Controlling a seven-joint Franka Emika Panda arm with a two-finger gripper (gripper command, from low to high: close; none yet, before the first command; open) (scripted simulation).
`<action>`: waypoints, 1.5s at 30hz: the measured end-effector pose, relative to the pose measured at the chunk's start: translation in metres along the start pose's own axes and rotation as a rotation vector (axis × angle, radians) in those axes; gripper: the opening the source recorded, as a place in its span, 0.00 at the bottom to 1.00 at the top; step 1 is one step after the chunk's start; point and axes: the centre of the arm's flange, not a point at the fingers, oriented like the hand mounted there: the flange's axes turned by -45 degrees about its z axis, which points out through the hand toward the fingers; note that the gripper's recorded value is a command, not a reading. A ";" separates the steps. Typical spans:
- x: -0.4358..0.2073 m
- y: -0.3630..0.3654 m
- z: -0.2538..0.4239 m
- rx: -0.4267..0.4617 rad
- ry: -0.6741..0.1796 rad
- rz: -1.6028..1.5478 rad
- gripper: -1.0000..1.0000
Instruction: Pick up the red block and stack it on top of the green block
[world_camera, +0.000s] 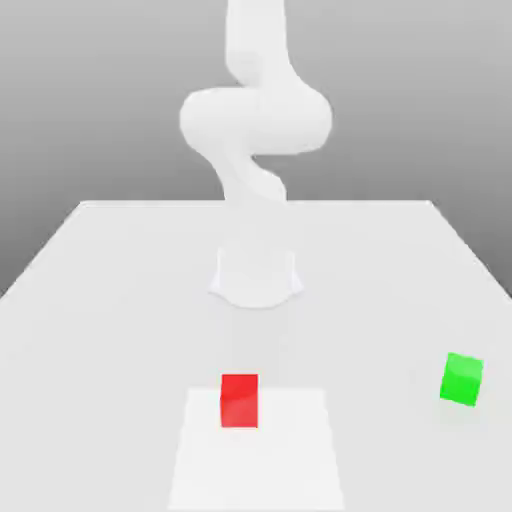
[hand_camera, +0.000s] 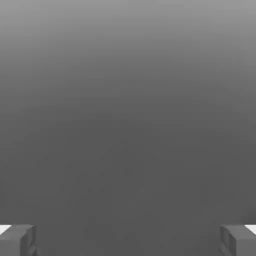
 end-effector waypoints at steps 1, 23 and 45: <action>-0.007 0.002 0.027 -0.001 -0.038 -0.001 0.50; -0.344 0.023 0.360 -0.004 -0.720 -0.012 0.50; -0.300 -0.071 0.325 0.001 -0.719 -0.042 0.00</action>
